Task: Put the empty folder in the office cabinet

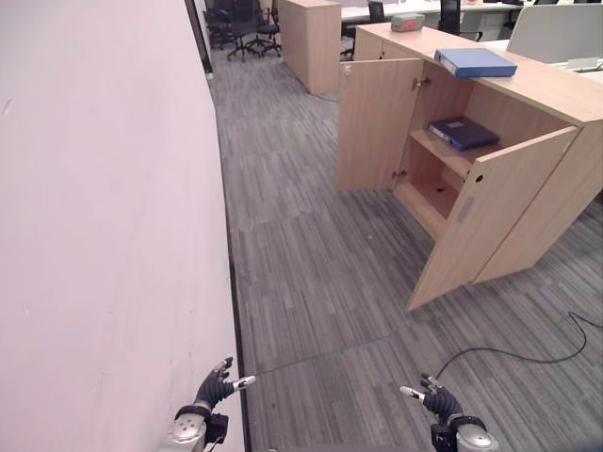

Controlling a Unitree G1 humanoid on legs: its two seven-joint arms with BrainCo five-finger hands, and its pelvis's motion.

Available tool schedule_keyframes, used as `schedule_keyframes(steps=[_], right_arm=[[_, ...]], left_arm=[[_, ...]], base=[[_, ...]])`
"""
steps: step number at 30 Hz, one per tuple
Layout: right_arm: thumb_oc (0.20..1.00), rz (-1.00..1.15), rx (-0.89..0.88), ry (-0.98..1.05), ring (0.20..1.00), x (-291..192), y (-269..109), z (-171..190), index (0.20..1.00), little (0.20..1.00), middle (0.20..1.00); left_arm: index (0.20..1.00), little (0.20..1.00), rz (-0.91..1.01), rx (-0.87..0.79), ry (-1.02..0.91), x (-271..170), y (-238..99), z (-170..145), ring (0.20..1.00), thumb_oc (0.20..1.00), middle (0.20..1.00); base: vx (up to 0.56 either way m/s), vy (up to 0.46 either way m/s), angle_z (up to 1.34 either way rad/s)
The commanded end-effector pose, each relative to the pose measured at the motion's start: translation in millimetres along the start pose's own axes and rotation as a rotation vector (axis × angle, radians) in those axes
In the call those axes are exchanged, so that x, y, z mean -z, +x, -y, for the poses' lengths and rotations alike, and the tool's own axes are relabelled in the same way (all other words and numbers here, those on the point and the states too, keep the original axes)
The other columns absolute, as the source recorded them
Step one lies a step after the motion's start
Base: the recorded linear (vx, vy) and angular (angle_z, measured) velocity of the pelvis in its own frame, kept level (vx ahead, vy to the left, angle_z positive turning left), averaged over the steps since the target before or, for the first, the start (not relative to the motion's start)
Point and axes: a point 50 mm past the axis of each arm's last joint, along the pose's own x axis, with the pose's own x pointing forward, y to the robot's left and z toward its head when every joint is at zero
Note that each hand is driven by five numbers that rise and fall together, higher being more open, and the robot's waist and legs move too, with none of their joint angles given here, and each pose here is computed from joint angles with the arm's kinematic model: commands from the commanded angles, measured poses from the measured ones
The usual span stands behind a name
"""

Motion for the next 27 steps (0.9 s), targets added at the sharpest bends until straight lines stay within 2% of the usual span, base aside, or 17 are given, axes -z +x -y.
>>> schedule_keyframes(steps=[1, 15, 27], right_arm=[[1.000, 0.085, 0.007, 0.015, 1.000, -29.8, 10.6, 5.0, 1.000, 1.000, 1.000], [1.000, 0.088, 0.047, -0.006, 1.000, -37.8, 11.4, 23.3, 1.000, 1.000, 1.000], [1.000, 0.085, 0.088, 0.036, 1.000, -45.3, 17.9, 24.7, 1.000, 1.000, 1.000]], left_arm=[[1.000, 1.000, 0.106, -0.008, 0.002, -32.9, 12.1, -8.3, 1.000, 1.000, 1.000], [1.000, 1.000, 0.104, -0.041, -0.043, -38.6, 15.1, -19.1, 1.000, 1.000, 1.000], [1.000, 1.000, 0.063, -0.092, -0.040, -35.8, 18.0, -30.0, 1.000, 1.000, 1.000]], base=[[0.02, -0.061, 0.00], [0.04, -0.127, 0.03], [0.31, 0.112, -0.21]])
